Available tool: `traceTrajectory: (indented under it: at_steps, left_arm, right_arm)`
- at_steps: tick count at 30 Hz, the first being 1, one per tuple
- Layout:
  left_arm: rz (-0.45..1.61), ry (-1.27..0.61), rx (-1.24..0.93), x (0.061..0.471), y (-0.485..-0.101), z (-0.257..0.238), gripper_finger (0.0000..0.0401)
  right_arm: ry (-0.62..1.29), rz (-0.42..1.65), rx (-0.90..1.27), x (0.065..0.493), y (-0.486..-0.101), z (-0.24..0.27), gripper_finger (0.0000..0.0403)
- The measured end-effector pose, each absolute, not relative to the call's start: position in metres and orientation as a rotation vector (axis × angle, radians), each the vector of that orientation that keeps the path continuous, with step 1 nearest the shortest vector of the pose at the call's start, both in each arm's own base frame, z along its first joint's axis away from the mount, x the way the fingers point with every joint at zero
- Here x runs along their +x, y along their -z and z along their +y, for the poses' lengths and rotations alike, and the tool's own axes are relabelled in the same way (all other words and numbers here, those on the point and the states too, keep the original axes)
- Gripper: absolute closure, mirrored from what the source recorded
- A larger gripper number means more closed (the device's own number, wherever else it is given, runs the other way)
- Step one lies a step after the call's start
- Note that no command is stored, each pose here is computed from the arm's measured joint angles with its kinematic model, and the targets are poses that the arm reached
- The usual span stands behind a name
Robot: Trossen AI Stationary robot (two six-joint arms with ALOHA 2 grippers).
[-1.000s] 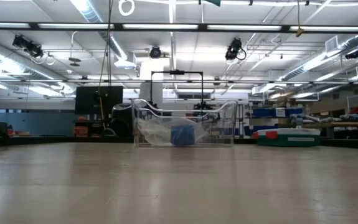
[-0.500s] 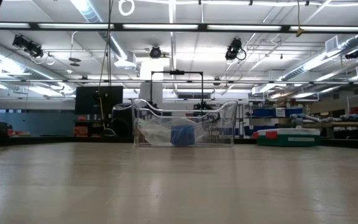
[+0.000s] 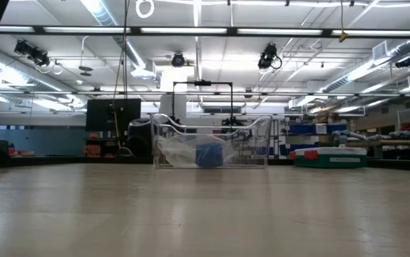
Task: Roll bandage
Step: Roll the sky blue bandage
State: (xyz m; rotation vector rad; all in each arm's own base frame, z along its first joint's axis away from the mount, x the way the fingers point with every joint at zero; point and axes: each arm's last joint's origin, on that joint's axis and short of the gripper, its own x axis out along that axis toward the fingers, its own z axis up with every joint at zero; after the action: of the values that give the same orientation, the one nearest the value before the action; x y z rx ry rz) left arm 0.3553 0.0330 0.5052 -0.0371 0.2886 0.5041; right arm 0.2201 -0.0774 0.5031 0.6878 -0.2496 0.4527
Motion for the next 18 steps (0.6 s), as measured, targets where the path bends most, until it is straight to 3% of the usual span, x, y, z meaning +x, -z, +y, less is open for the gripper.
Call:
traceTrajectory:
  at_steps: [3,12,18]
  left_arm:
    - [0.264,-0.47,-0.058,0.357,-0.507,0.033,0.0392]
    - [0.222,-0.466,-0.055,0.351,-0.515,0.033,0.0398]
    - [0.144,-0.658,0.052,0.33,-0.536,0.039,0.0399]
  right_arm:
    - [-0.451,-0.25,0.688,0.22,-0.503,-0.077,0.0403]
    - [-0.451,-0.25,0.687,0.22,-0.503,-0.078,0.0403]
    - [-0.475,-0.232,0.691,0.22,-0.503,-0.077,0.0403]
